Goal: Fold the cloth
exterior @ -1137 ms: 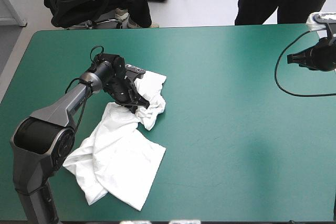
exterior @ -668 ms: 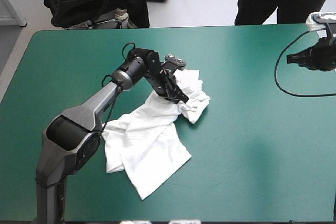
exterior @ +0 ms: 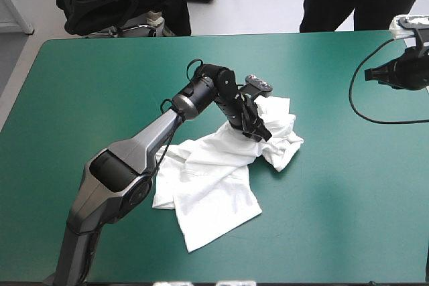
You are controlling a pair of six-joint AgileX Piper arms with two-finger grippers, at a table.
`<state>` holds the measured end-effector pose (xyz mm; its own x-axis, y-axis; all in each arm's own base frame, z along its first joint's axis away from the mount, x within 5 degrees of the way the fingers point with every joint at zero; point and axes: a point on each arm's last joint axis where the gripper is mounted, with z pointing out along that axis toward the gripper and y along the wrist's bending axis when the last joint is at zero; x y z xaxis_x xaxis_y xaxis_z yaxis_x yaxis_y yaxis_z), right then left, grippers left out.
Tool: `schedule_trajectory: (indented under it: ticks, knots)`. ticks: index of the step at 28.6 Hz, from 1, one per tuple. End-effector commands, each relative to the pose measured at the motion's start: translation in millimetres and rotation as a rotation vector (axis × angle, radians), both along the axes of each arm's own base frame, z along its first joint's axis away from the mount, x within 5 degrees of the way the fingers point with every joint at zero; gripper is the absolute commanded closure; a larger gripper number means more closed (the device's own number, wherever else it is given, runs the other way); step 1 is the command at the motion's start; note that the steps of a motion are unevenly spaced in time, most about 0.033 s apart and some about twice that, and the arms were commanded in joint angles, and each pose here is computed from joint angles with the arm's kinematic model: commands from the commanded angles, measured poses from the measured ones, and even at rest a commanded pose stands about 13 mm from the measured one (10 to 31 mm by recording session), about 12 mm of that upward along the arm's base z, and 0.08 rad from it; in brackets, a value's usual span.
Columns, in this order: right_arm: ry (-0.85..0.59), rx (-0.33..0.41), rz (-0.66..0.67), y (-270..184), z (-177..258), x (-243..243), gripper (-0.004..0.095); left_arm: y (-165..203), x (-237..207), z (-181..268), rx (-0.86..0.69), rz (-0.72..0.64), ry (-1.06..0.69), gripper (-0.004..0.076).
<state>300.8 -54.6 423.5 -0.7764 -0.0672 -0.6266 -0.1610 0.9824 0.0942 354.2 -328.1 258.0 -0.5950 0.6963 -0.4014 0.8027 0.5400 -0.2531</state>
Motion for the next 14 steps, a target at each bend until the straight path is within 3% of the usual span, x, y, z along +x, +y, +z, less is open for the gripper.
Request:
schedule_trajectory:
  ticks: [1,3,4,10,14]
  knots:
    - [-0.078,-0.008,0.018,3.2,20.0,-10.1,0.0925,14.5,-9.8,64.3,-0.131,0.021,-0.069,0.0185]
    - [-0.077,-0.009,0.02,3.2,19.9,-10.2,0.0925,28.1,-12.1,82.1,-0.135,0.045,-0.081,0.0093]
    - [-0.077,-0.009,0.02,3.2,19.9,-10.2,0.0925,35.5,-13.3,90.7,-0.131,0.061,-0.089,0.0085]
    - [-0.077,-0.007,0.021,3.4,19.9,-10.2,0.0925,94.9,-38.2,155.1,-0.05,0.198,-0.259,0.0127]
    - [-0.077,-0.005,0.022,3.6,20.0,-10.2,0.0925,132.6,-61.9,166.7,-0.013,0.253,-0.275,0.0162]
